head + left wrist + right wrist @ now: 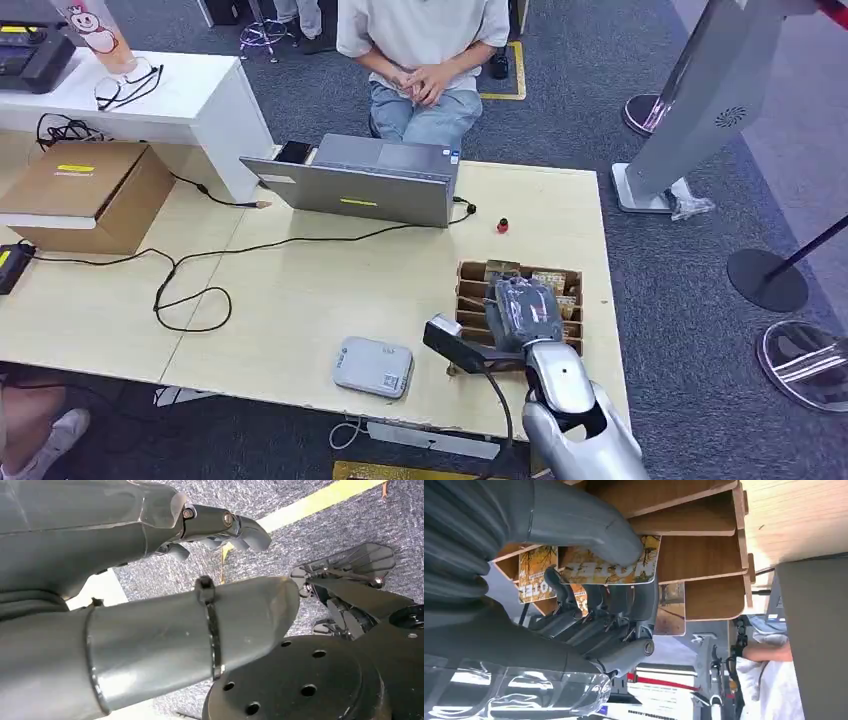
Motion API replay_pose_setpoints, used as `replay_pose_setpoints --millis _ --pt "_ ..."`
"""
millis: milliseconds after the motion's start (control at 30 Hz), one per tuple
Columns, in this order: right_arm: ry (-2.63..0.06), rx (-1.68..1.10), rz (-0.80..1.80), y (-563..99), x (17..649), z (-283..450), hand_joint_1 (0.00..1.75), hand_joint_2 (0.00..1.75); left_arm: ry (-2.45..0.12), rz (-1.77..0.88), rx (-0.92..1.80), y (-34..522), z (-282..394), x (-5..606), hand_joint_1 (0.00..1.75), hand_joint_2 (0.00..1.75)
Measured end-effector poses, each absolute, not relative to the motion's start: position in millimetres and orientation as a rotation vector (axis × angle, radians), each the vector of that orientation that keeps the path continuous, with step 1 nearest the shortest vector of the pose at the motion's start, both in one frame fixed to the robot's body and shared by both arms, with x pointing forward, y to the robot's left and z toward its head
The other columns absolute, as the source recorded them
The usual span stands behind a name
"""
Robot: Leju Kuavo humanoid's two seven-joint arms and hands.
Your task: Pass the card to the sensor for recognition and then transmit it.
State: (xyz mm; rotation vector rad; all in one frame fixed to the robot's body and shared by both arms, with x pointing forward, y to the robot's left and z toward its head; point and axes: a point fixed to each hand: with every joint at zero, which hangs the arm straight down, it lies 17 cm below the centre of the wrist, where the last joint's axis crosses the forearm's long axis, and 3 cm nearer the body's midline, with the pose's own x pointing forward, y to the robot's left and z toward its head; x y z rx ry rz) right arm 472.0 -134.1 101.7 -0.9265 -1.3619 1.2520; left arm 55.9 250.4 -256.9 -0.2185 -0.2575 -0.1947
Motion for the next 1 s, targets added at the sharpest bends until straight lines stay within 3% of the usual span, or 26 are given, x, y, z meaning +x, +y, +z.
replay_pose_setpoints --millis 67,133,200,1000 --pt "-1.364 -0.92 1.246 -134.0 472.1 101.7 1.54 1.75 -0.256 -0.196 -0.22 250.1 -257.1 55.4 0.0 0.0" --pt "-1.368 -0.918 1.241 -134.0 472.4 102.3 1.71 1.75 -0.255 -0.197 -0.219 250.2 -257.4 55.0 0.0 0.0" --pt "-1.373 -0.916 1.237 -133.7 472.6 102.7 1.75 1.75 -0.254 -0.197 -0.217 250.8 -257.9 54.7 0.0 0.0" --pt "-1.609 -0.937 1.131 -121.0 469.5 151.0 1.75 1.75 -0.259 -0.2 -0.222 249.7 -259.6 52.3 0.0 0.0"
